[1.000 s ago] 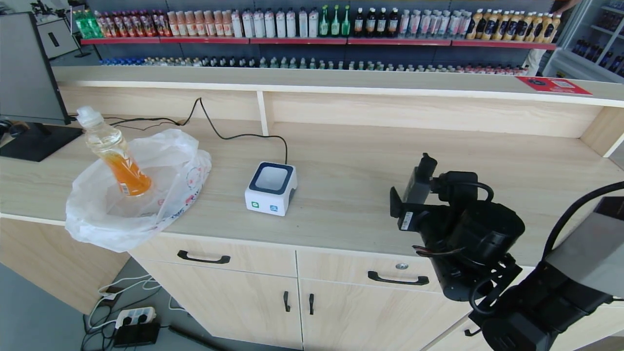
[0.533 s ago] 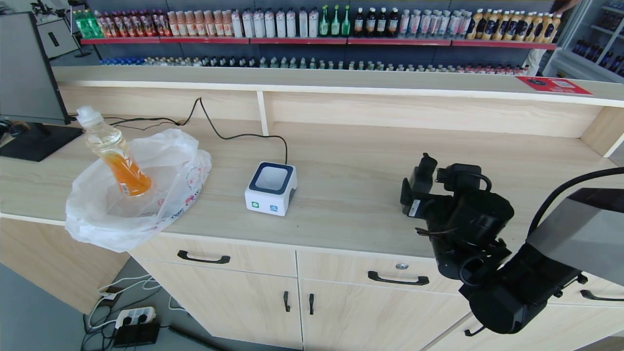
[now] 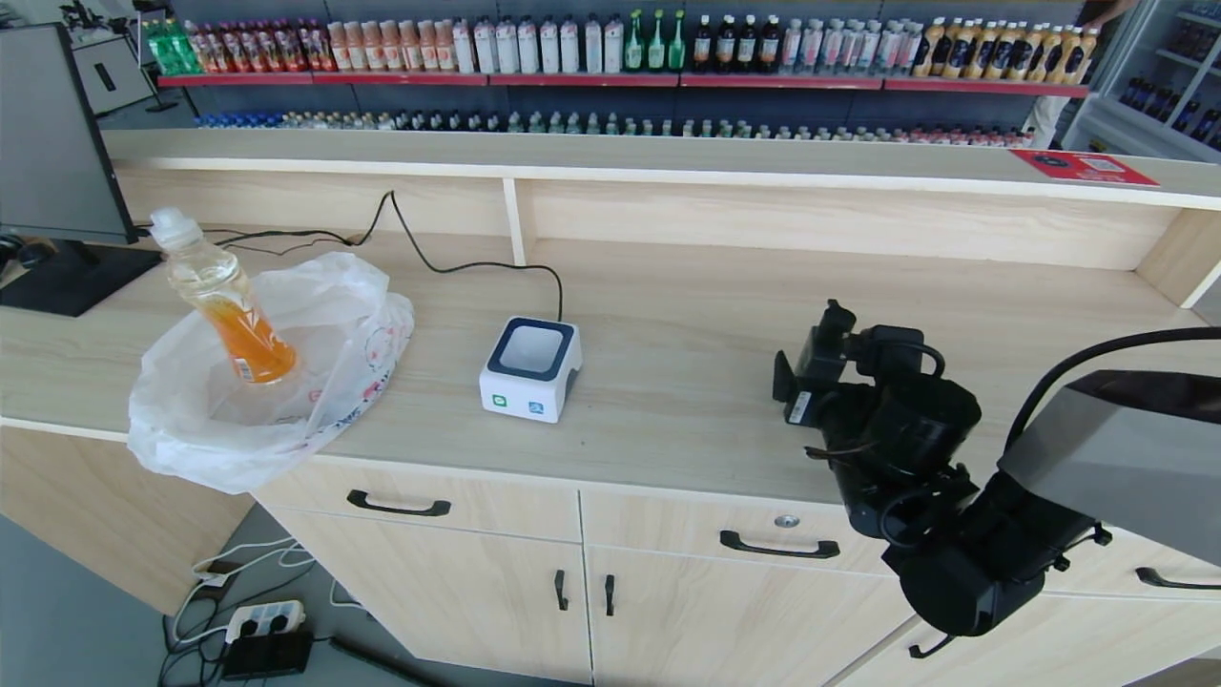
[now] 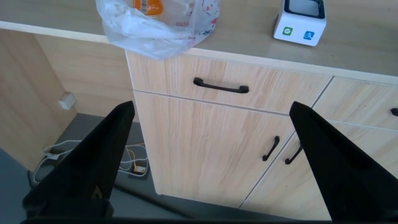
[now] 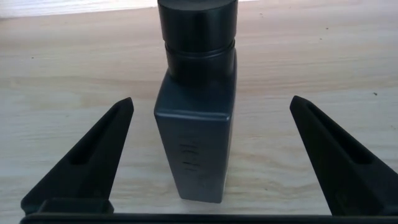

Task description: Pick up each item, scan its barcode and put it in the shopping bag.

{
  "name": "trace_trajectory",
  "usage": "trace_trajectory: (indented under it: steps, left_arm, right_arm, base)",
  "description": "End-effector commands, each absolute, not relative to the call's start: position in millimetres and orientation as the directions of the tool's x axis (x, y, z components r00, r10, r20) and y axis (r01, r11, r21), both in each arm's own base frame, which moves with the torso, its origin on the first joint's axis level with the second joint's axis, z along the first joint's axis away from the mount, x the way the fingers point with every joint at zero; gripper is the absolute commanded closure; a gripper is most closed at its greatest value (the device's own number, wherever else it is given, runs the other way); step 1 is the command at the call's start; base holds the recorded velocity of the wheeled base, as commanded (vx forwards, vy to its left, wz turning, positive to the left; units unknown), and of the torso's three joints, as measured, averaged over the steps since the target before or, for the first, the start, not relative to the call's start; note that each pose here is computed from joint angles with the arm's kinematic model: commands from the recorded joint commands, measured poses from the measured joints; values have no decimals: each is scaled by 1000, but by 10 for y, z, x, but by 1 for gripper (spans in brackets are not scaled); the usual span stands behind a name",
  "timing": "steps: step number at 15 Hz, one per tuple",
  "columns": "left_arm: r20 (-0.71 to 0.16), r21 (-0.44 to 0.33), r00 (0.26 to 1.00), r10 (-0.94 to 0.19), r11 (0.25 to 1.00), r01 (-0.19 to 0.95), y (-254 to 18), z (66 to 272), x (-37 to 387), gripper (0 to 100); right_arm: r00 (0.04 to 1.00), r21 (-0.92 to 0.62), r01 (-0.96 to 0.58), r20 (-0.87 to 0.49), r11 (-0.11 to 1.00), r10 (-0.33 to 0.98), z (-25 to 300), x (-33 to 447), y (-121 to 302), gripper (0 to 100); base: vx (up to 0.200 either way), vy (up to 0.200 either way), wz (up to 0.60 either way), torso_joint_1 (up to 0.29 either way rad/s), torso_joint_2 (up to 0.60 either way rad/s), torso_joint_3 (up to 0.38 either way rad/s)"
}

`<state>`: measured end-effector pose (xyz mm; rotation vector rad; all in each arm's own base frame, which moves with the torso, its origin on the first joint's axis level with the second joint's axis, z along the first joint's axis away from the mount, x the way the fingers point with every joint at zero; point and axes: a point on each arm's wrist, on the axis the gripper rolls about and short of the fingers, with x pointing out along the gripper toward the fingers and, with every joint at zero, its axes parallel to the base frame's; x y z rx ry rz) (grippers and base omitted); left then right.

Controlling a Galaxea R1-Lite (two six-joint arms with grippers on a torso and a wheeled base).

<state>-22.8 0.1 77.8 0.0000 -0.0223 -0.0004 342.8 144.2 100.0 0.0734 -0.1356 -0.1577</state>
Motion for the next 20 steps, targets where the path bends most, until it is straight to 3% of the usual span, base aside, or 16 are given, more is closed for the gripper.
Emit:
trace_trajectory:
  steps: [1,16,17,20]
  left_arm:
    - [23,0,1000,0,1000,0,1,778,-228,0]
    - [23,0,1000,0,1000,0,1,778,-228,0]
    - [23,0,1000,0,1000,0,1,778,-228,0]
    - [25,0,1000,0,1000,0,1,780,-228,0]
  right_arm:
    - [979,80,157,122,984,-166,934,3484,1446,0]
    - [966,88,205,141,975,-216,866,3718,1333,0]
    - [966,85,207,141,975,-218,866,3718,1332,100]
    - [966,87,207,142,974,-218,872,3719,1327,100]
  base:
    - [0,0,0,0,0,0]
    - [0,0,0,0,0,0]
    - [0,0,0,0,0,0]
    - [0,0,0,0,0,0]
